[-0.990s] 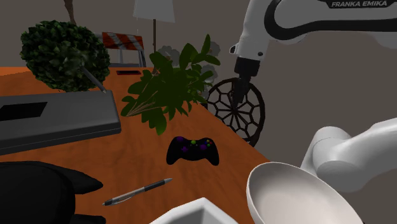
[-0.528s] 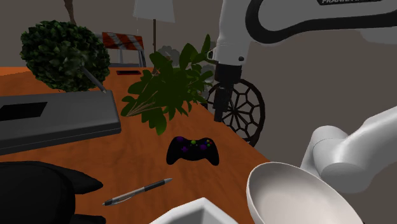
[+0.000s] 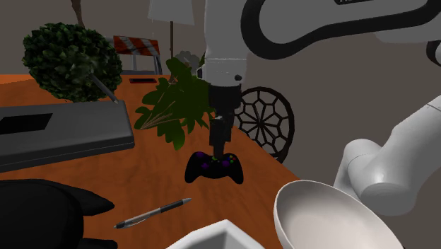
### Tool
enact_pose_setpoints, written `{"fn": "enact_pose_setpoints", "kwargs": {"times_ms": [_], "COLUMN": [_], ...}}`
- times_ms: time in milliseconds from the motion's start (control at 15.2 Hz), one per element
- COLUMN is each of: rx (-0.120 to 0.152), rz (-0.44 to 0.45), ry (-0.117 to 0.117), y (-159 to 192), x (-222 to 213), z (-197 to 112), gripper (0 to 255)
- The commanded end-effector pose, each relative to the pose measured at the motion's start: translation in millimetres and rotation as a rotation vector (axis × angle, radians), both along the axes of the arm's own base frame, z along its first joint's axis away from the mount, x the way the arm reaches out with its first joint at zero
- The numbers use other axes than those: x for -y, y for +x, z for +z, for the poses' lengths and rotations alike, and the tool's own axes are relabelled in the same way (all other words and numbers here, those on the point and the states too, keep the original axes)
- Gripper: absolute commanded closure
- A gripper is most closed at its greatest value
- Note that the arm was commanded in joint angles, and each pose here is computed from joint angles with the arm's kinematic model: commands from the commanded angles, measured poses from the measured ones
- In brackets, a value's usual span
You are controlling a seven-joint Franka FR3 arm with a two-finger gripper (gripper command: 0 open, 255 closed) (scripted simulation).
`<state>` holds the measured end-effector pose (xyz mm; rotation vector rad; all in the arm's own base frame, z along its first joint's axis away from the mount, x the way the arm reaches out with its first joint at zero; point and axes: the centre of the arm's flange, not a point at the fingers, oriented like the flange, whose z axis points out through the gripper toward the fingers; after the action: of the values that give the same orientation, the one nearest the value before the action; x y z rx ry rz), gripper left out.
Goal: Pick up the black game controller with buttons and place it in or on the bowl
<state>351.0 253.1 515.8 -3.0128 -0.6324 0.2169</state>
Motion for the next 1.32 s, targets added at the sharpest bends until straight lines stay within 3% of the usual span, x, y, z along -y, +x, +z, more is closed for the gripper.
{"fn": "enact_pose_setpoints", "kwargs": {"times_ms": [0,462,990,1056,1254], "rx": [-0.010,-0.010,-0.010,-0.010,-0.010], "rz": [0.020,0.020,0.020,0.020,0.020], "ry": [-0.004,-0.004,-0.004,-0.004,-0.005], "y": [-3,-9,-9,-11,-18], "x": [-18,-19,-19,-21,-26], "z": [-5,-44,-44,-45,-45], "gripper": [0,0,0,255,255]}}
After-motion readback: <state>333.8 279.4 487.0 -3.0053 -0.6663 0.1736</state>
